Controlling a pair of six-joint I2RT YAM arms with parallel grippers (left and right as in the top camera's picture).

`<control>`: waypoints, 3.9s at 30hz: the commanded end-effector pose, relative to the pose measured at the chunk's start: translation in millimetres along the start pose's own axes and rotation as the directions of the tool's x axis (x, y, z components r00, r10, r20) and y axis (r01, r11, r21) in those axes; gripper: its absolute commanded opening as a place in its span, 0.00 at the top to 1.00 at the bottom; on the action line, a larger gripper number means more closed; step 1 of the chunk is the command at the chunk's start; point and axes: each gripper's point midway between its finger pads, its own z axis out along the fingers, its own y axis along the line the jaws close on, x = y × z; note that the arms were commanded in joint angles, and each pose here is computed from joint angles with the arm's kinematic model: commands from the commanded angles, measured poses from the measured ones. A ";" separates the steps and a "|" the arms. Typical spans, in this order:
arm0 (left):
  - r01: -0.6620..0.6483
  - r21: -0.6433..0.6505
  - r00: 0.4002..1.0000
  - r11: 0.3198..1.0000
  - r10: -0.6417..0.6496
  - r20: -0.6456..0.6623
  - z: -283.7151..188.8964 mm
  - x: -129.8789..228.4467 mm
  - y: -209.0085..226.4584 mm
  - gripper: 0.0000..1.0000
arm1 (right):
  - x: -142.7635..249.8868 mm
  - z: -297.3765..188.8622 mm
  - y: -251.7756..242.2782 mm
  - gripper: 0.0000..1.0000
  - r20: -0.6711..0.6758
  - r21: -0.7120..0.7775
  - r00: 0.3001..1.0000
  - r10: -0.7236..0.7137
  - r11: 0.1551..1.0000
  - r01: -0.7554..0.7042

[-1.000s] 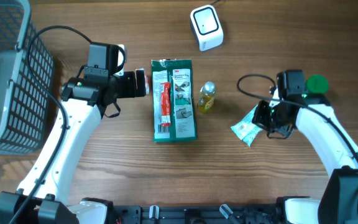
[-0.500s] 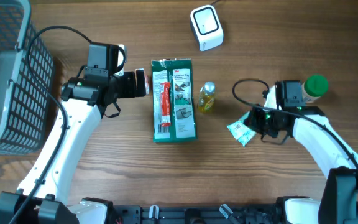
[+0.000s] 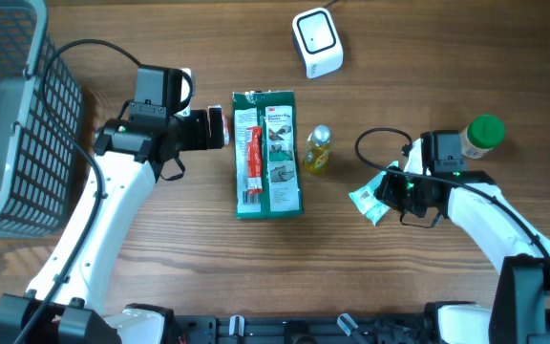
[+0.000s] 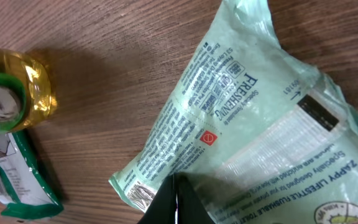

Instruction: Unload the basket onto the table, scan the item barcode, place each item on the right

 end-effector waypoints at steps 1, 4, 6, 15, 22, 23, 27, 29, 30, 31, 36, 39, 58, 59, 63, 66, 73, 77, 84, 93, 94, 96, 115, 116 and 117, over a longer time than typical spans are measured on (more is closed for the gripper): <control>-0.002 -0.007 1.000 1.000 0.003 0.019 -3.8 -5.3 1.3 0.00 | -14.8 -15.5 20.2 0.93 -0.007 -0.029 1.000 -0.027 0.999 0.026; -0.002 -0.007 1.000 1.000 0.003 0.019 -3.8 -5.3 1.3 0.00 | -16.3 -31.6 28.1 0.91 -0.043 -0.013 0.999 -0.014 1.000 0.013; -0.002 -0.007 1.000 1.000 0.003 0.019 -3.8 -5.4 1.3 0.00 | -12.0 -33.3 27.6 0.91 -0.065 -0.007 0.998 -0.002 1.000 0.002; -0.002 -0.007 1.000 1.000 0.003 0.019 -3.8 -5.4 1.3 0.00 | 11.8 -13.6 -1.7 0.96 -0.095 0.066 0.994 0.063 0.996 -0.057; -0.002 -0.007 1.000 1.000 0.003 0.019 -3.8 -5.3 1.3 0.00 | 38.3 7.1 -51.1 0.96 -0.056 0.222 0.982 0.180 0.961 -0.163; -0.002 -0.007 1.000 1.000 0.003 0.019 -3.8 -5.4 1.3 0.00 | 38.1 7.0 -48.2 0.96 -0.061 0.210 0.981 0.184 0.963 -0.167; -0.002 -0.007 1.000 1.000 0.003 0.019 -3.8 -5.4 1.3 0.00 | 25.6 -11.0 -15.4 0.96 -0.114 0.130 0.977 0.180 0.978 -0.165; -0.002 -0.007 1.000 1.000 0.003 0.019 -3.8 -5.4 1.3 0.00 | 17.4 -29.9 -3.7 0.95 -0.133 0.143 0.977 0.165 0.979 -0.146; -0.002 -0.007 1.000 1.000 0.003 0.019 -3.8 -5.4 1.3 0.00 | 14.3 -36.6 0.8 0.95 -0.138 0.143 0.979 0.153 0.981 -0.133; -0.002 -0.007 1.000 1.000 0.003 0.019 -3.8 -5.4 1.3 0.00 | 10.6 -43.0 5.6 0.95 -0.141 0.138 0.982 0.129 0.984 -0.109; -0.002 -0.007 1.000 1.000 0.003 0.019 -3.8 -5.4 1.3 0.00 | 1.8 -36.4 7.3 0.96 -0.103 0.109 0.991 0.089 0.991 -0.078; -0.002 -0.007 1.000 1.000 0.003 0.019 -3.8 -5.4 1.3 0.00 | -0.5 -27.2 4.3 0.96 -0.077 0.094 0.994 0.075 0.993 -0.068; -0.002 -0.007 1.000 1.000 0.003 0.019 -3.8 -5.4 1.3 0.00 | -13.5 -41.2 24.9 0.95 0.017 -0.004 1.000 0.017 1.000 -0.017; -0.002 -0.007 1.000 1.000 0.003 0.019 -3.8 -5.4 1.3 0.00 | -17.5 -47.8 18.5 0.95 0.046 0.047 0.999 0.015 0.999 -0.018; -0.002 -0.007 1.000 1.000 0.003 0.019 -3.8 -5.4 1.3 0.00 | -14.2 -51.3 -6.3 0.95 0.065 0.176 0.997 0.029 0.984 -0.041; -0.002 -0.007 1.000 1.000 0.003 0.019 -3.8 -5.4 1.3 0.00 | -6.0 -45.4 -20.6 0.95 0.051 0.226 0.997 0.050 0.972 -0.060; -0.002 -0.007 1.000 1.000 0.003 0.019 -3.8 -5.4 1.3 0.00 | 14.0 -27.8 -40.2 0.95 0.017 0.259 0.996 0.085 0.962 -0.086; -0.002 -0.007 1.000 1.000 0.003 0.019 -3.8 -5.4 1.3 0.00 | 17.4 -21.5 -43.6 0.96 0.020 0.251 0.996 0.081 0.964 -0.084; -0.002 -0.007 1.000 1.000 0.003 0.019 -3.8 -5.4 1.3 0.00 | -3.3 -55.7 -17.4 0.96 0.004 0.247 1.000 0.020 0.969 -0.021; -0.002 -0.007 1.000 1.000 0.003 0.019 -3.8 -5.4 1.3 0.00 | 27.2 -50.6 -58.7 0.95 -0.011 0.407 0.986 0.164 0.902 -0.145; -0.002 -0.007 1.000 1.000 0.003 0.019 -3.8 -5.4 1.3 0.00 | 32.2 -44.2 -58.9 0.94 -0.022 0.389 0.984 0.175 0.908 -0.153; -0.002 -0.007 1.000 1.000 0.003 0.019 -3.8 -5.4 1.3 0.00 | 48.2 -28.6 -56.4 0.94 -0.050 0.330 0.967 0.248 0.918 -0.218; -0.002 -0.007 1.000 1.000 0.003 0.019 -3.8 -5.4 1.3 0.00 | 88.3 -20.1 2.6 0.80 -0.305 -0.001 0.916 0.262 0.961 -0.275; -0.002 -0.007 1.000 1.000 0.003 0.019 -3.8 -5.4 1.3 0.00 | 82.4 -32.1 -3.1 0.80 -0.286 0.066 0.930 0.233 0.973 -0.223; -0.002 -0.007 1.000 1.000 0.003 0.019 -3.8 -5.4 1.3 0.00 | 74.8 -43.9 -8.1 0.79 -0.265 0.130 0.942 0.207 0.975 -0.178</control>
